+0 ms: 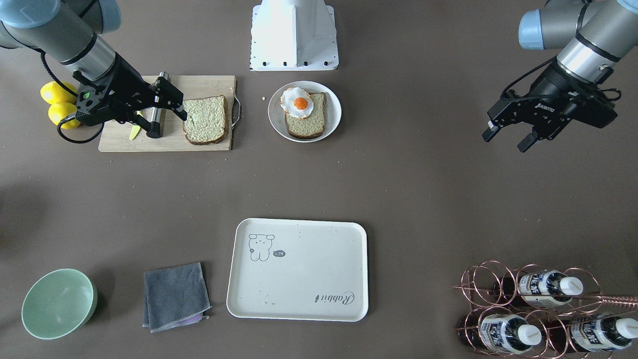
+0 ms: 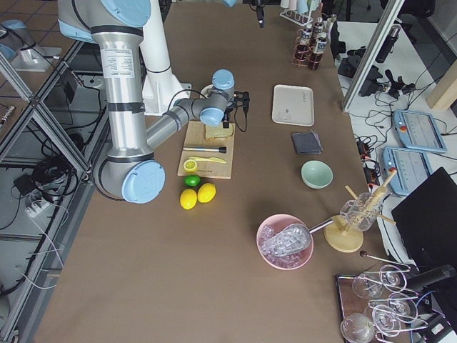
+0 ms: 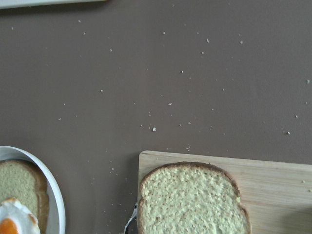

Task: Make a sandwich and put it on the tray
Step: 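Grasp the bread slice with the right gripper and lift it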

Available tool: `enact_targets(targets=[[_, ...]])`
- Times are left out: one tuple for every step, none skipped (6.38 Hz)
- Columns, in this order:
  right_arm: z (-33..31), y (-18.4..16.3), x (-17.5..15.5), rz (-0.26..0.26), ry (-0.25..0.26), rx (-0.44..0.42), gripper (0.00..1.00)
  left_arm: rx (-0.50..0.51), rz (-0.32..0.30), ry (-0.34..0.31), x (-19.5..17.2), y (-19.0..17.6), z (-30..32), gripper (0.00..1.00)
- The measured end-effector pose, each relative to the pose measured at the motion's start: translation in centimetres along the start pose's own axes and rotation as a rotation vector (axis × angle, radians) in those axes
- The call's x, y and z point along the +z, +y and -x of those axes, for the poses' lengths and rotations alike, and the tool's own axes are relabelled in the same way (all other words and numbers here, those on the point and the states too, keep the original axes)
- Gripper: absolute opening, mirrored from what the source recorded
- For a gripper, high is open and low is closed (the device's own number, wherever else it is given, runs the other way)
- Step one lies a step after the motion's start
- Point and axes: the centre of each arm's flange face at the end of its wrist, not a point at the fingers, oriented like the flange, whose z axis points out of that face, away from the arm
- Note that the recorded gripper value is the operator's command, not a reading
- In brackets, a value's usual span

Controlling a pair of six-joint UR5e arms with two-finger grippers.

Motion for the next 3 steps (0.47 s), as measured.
enact_targets(targets=[[-1.0,1.6,1.3,-0.009,0.012,-0.016,0.93,-0.001,0.001,-0.001,0.0,0.0,0.1,0.97],[-2.0,2.3,2.0,-0.018,0.023,-0.022,0.9,-0.001,0.003,-0.002,0.2,0.1,0.1,0.97],[-2.7,2.7,2.8,-0.027,0.041,-0.024,0.75,-0.001,0.005,-0.002,0.2,0.1,0.1,0.97]])
